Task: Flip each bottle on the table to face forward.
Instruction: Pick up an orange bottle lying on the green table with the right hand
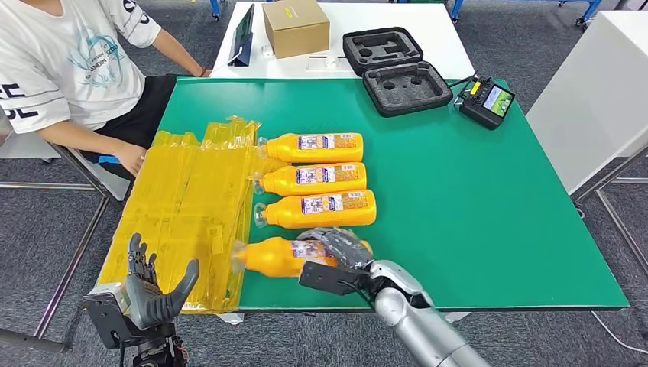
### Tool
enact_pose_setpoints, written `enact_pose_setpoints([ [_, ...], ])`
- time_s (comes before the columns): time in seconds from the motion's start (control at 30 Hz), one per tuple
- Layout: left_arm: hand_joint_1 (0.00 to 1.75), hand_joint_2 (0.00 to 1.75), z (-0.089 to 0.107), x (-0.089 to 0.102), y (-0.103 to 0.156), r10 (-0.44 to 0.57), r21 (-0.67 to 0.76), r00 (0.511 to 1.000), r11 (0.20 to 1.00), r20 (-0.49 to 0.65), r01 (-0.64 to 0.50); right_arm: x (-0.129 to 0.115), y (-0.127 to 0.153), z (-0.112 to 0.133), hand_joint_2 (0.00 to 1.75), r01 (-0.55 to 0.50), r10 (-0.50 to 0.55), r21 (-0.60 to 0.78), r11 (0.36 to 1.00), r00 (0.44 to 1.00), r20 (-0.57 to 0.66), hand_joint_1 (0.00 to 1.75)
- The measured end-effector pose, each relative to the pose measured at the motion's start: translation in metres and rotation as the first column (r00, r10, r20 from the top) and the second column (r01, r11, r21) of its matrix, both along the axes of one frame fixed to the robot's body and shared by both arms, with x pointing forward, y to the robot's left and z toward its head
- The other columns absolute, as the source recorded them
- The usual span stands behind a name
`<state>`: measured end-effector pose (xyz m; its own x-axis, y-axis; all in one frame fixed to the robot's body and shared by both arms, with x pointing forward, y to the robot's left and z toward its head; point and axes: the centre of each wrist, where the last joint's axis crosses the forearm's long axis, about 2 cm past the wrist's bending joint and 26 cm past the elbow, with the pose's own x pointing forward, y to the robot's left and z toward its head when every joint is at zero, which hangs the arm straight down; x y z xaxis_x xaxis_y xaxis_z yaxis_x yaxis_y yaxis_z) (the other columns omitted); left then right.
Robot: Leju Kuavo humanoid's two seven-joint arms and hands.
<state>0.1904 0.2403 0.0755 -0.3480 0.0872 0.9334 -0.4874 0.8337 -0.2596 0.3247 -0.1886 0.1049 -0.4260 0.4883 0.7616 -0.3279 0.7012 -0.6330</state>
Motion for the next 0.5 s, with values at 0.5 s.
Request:
enact_pose_setpoints([
  [0.5,0.00,1.75,-0.001,-0.010,-0.005,0.026,-0.021,1.000,0.999,0.005,-0.026,-0.028,0.003,0.021,1.75,0.052,-0.185,0.445,0.894,0.947,0.262,1.75],
])
